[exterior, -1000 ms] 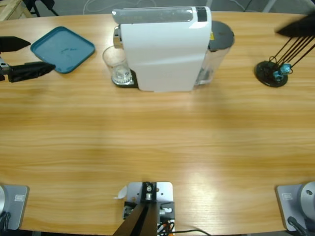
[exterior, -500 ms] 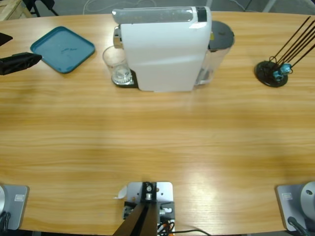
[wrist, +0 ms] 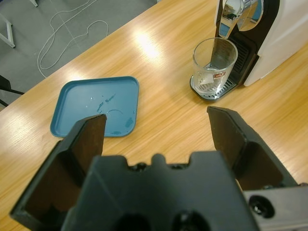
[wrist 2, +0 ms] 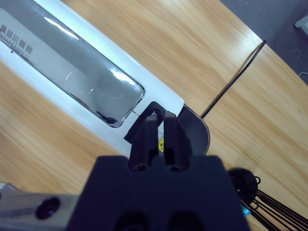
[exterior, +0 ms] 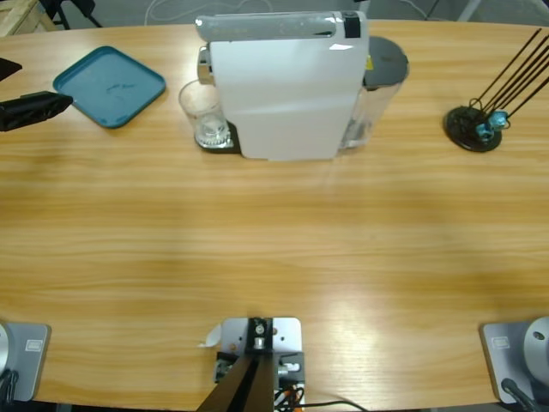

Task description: Pour coffee

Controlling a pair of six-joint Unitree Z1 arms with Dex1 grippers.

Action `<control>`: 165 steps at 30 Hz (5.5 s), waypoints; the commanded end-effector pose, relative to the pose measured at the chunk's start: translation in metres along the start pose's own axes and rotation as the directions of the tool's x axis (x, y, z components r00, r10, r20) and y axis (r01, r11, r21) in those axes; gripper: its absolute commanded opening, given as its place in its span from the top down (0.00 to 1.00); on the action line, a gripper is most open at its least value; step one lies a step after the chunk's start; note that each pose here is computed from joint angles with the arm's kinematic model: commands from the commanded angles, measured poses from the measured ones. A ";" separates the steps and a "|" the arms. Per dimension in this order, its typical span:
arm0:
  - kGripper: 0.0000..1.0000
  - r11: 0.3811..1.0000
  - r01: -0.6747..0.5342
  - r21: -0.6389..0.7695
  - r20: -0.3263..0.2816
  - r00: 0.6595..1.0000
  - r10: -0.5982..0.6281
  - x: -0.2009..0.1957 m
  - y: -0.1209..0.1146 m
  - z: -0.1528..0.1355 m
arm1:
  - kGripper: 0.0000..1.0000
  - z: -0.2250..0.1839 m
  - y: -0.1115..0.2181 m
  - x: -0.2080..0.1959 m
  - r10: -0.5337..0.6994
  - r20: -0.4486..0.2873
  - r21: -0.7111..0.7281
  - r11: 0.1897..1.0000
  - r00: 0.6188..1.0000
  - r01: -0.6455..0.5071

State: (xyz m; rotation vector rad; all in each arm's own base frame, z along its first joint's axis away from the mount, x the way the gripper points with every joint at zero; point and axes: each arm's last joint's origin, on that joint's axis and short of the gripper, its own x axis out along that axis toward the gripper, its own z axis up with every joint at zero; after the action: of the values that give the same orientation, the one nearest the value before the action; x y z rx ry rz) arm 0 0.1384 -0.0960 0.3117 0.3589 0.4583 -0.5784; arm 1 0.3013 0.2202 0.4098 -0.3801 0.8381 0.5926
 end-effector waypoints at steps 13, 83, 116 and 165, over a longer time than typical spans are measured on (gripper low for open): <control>0.10 1.000 -0.014 -0.007 -0.015 1.000 0.014 -0.002 -0.001 -0.012 | 1.00 -0.003 0.008 0.041 0.006 -0.103 -0.024 1.000 0.995 -0.008; 0.10 0.992 0.125 -0.033 -0.067 0.990 -0.126 0.024 -0.016 -0.024 | 0.00 -0.246 0.024 -0.100 0.084 0.194 0.029 0.995 0.977 -0.091; 0.09 0.960 0.279 0.010 0.001 0.960 -0.279 0.019 -0.035 -0.027 | 0.00 -0.303 0.028 -0.099 0.071 0.352 0.036 0.995 0.933 -0.089; 0.09 0.960 0.280 0.010 -0.003 0.960 -0.280 0.020 -0.036 -0.031 | 0.00 -0.303 0.029 -0.094 0.087 0.351 0.037 0.994 0.932 -0.107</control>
State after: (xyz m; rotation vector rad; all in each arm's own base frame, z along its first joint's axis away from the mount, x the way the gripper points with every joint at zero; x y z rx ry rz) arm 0 0.1240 -0.1177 0.2813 0.3015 0.4648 -0.8366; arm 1 0.0606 0.0492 0.3075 -0.1768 0.4916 0.6868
